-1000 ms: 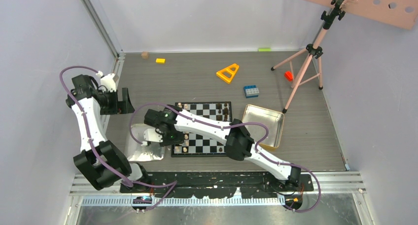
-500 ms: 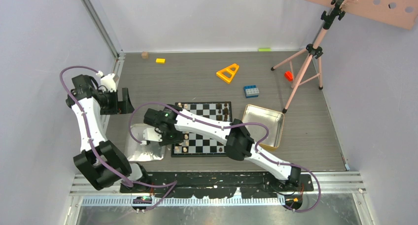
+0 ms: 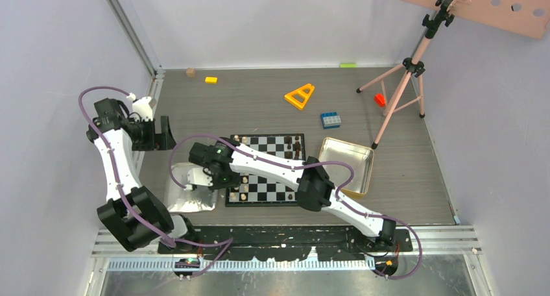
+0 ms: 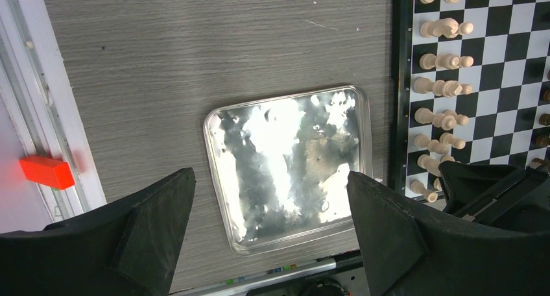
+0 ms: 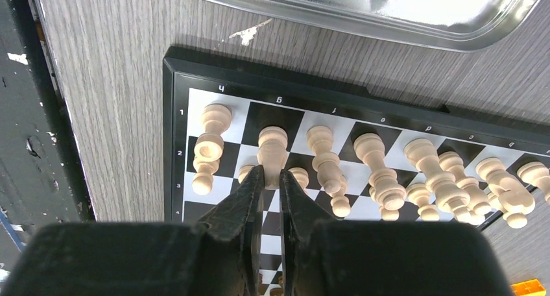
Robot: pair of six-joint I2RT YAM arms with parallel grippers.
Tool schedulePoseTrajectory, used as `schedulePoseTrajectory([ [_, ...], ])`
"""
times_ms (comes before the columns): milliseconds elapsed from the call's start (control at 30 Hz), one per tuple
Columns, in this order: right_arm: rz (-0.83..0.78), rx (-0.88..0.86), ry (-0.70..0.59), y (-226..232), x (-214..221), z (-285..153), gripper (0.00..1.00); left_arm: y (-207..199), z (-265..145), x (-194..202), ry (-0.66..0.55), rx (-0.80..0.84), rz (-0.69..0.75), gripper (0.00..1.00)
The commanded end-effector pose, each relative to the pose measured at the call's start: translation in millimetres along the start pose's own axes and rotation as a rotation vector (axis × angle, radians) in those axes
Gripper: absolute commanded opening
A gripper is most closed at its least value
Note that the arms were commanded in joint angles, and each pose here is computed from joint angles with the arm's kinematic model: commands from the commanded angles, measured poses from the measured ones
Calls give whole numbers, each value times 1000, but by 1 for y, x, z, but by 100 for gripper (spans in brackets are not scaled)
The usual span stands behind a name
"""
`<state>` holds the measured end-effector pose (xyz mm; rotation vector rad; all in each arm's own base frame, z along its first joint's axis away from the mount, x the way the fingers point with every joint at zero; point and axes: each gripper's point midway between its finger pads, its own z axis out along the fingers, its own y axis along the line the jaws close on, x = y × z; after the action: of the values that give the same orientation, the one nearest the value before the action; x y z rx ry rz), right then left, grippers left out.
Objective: Set up the chess pieces on the board
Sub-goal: Place the chess piece on the chessboard.
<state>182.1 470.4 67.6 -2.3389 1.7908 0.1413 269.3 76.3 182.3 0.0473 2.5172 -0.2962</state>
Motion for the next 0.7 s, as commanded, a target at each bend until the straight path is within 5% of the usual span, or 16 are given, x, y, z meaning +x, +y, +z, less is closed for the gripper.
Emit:
schedulePoseTrajectory([
  [0,3,33,-82,-4,-19,-22,14,-4,-5,-1,-21,9,11,90],
  [333,7,9,-94,1,-21,-22,15,-4,-6,-2,-24,8,13,90],
  [533,42,42,-126,-7,-26,-28,49,-4,-6,-4,-27,14,8,91],
  [667,107,100,-209,-25,-34,-55,61,-4,-9,-12,-47,11,7,91],
])
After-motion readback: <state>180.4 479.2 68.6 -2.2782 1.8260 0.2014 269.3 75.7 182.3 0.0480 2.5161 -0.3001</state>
